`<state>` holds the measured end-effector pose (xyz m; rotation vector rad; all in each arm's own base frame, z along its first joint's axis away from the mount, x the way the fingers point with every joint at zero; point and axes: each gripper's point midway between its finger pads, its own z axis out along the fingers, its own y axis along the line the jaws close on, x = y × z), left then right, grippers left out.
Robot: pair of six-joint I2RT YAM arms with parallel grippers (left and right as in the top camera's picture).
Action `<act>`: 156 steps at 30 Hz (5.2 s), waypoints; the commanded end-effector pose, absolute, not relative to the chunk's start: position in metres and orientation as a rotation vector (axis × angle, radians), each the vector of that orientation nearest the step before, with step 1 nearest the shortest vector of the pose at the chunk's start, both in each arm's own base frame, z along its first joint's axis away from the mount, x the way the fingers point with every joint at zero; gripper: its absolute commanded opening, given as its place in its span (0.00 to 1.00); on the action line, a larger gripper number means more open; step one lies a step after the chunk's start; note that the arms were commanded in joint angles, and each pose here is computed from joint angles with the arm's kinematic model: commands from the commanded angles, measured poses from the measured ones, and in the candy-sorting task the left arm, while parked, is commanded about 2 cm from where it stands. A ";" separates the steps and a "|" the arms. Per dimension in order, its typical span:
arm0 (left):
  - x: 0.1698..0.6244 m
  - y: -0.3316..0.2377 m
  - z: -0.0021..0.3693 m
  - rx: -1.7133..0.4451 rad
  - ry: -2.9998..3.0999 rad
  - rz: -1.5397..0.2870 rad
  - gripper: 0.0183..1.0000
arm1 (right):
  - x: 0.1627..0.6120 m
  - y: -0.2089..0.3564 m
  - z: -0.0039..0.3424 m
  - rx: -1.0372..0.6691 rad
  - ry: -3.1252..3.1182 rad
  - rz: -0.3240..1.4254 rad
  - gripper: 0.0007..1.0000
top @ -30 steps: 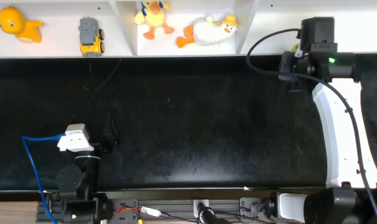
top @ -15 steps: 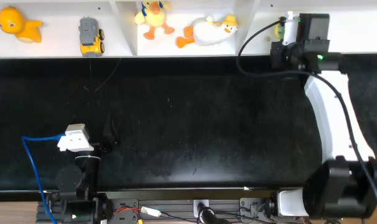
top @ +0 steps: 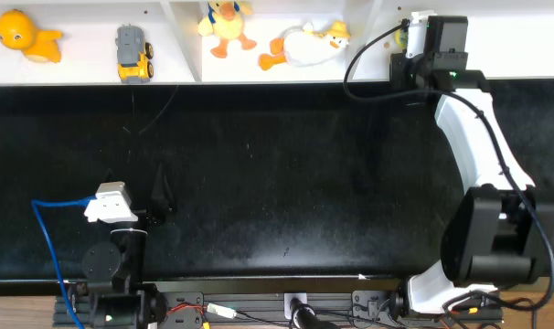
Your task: Store Toys
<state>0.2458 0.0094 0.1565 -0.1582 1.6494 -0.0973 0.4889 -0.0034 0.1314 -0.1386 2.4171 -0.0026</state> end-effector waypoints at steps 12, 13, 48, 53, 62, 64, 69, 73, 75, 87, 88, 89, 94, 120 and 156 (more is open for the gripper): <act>0.246 0.008 0.156 -0.147 1.644 -0.097 1.00 | 0.509 0.005 0.121 -0.057 2.367 0.096 0.05; 0.246 0.008 0.156 -0.147 1.644 -0.097 1.00 | 0.508 0.005 0.121 -0.056 2.371 0.097 0.04; 0.246 0.008 0.156 -0.147 1.644 -0.097 1.00 | 0.222 -0.059 0.289 1.212 2.123 0.141 1.00; 0.246 0.008 0.156 -0.147 1.644 -0.097 1.00 | 0.217 -0.097 0.252 1.515 2.154 0.031 1.00; 0.246 0.008 0.156 -0.147 1.644 -0.097 1.00 | 0.208 -0.186 0.176 1.933 2.204 -0.072 1.00; 0.246 0.008 0.156 -0.147 1.644 -0.097 1.00 | 0.209 -0.197 0.163 1.985 2.203 -0.077 1.00; 0.246 0.008 0.156 -0.147 1.644 -0.097 1.00 | 0.222 -0.219 0.145 1.990 2.181 -0.123 1.00; 0.246 0.008 0.156 -0.147 1.644 -0.097 1.00 | 0.229 -0.232 0.137 1.981 2.165 -0.166 1.00; 0.246 0.008 0.156 -0.147 1.644 -0.097 1.00 | 0.234 -0.235 0.132 1.978 2.166 -0.166 1.00; 0.246 0.008 0.156 -0.147 1.644 -0.097 1.00 | 0.256 -0.234 0.102 1.912 2.234 -0.226 0.98; 0.246 0.008 0.156 -0.147 1.644 -0.097 1.00 | 0.257 -0.232 0.099 1.909 2.233 -0.235 0.98; 0.246 0.008 0.156 -0.147 1.644 -0.097 1.00 | 0.257 -0.230 0.095 1.916 2.226 -0.252 0.98; 0.246 0.008 0.156 -0.147 1.644 -0.097 1.00 | 0.261 -0.220 0.080 1.901 2.228 -0.287 0.97; 0.246 0.008 0.156 -0.147 1.644 -0.097 1.00 | 0.268 -0.220 0.033 1.914 2.138 -0.277 0.94; 0.246 0.008 0.156 -0.147 1.644 -0.097 1.00 | 0.282 -0.219 0.091 1.609 2.453 -0.296 0.04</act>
